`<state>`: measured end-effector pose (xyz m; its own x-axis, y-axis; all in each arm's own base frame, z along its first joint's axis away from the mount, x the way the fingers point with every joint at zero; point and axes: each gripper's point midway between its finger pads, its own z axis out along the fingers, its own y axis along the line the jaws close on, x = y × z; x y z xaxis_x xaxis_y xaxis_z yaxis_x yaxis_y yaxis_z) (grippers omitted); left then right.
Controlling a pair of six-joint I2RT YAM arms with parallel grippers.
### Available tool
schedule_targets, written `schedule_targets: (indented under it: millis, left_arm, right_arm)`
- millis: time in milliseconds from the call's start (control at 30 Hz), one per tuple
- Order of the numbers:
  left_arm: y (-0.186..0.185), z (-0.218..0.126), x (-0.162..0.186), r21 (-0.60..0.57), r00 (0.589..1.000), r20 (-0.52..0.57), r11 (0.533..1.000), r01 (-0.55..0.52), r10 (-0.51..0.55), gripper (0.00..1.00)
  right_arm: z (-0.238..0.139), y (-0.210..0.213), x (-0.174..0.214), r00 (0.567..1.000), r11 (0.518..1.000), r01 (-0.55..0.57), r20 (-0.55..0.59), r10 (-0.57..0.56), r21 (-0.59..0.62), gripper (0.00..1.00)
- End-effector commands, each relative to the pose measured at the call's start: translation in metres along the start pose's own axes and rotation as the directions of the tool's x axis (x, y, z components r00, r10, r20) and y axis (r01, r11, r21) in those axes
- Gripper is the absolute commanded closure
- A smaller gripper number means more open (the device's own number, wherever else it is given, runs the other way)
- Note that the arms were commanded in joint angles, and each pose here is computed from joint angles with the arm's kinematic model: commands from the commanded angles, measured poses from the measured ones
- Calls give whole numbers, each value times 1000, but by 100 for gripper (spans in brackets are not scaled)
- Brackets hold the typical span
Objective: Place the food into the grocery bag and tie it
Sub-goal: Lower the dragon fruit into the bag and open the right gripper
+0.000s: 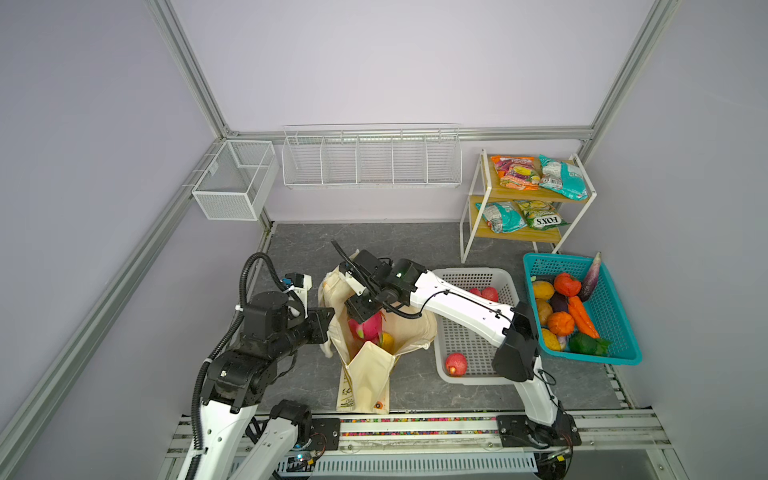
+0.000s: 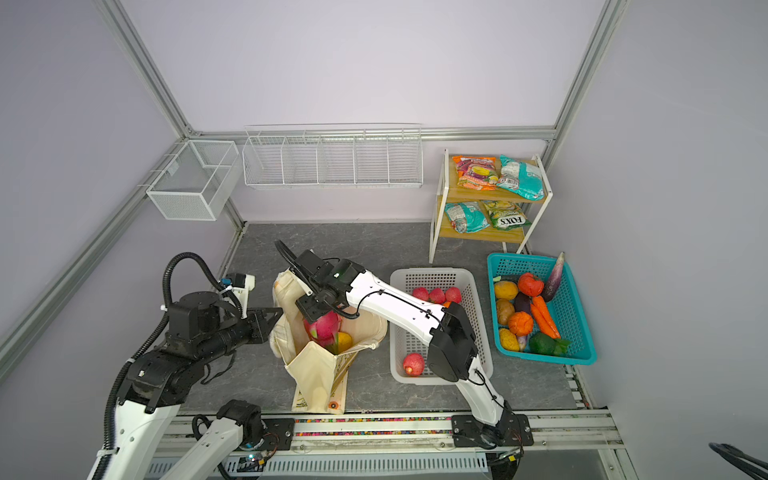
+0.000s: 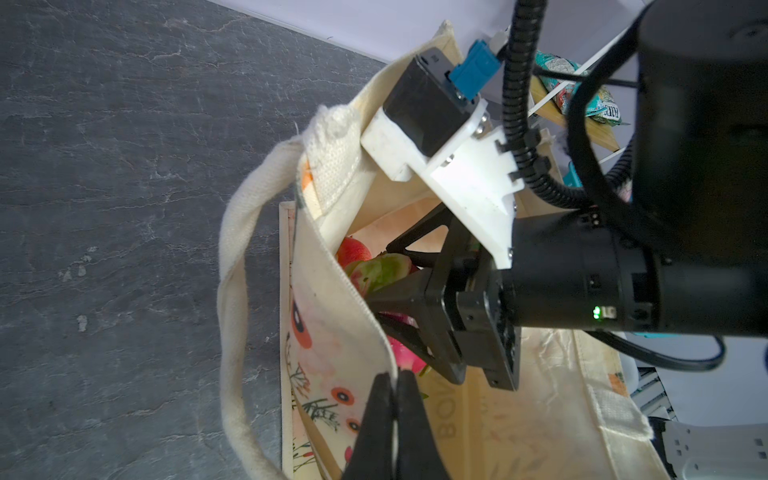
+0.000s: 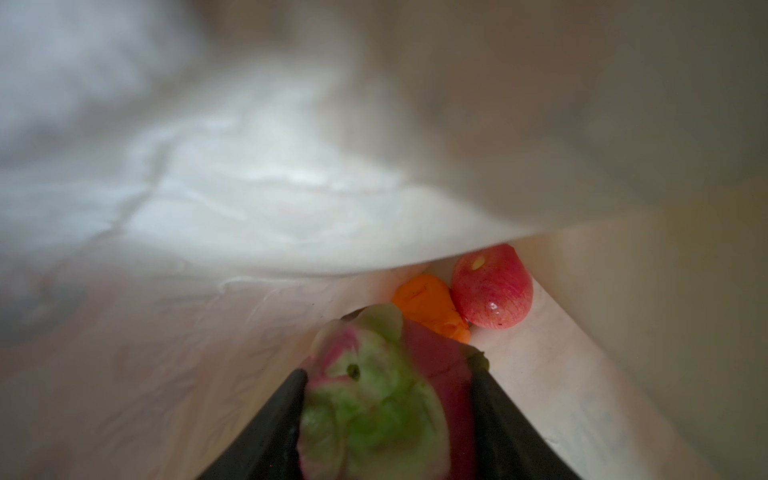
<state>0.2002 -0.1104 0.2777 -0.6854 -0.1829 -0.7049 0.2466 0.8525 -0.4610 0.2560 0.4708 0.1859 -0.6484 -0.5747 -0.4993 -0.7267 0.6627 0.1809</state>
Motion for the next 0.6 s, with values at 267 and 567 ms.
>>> schedule_targets:
  millis: [267,567]
  left_arm:
    - [-3,-3,0,18,1000,13,1000,-16,16,100]
    - [-1,-1,3,15,1000,7,1000,-7,7,100]
  right_arm:
    - [-4,-13,-7,999,997,10,31,-12,71,7]
    - [-53,-7,-32,991,996,42,123,-52,82,8]
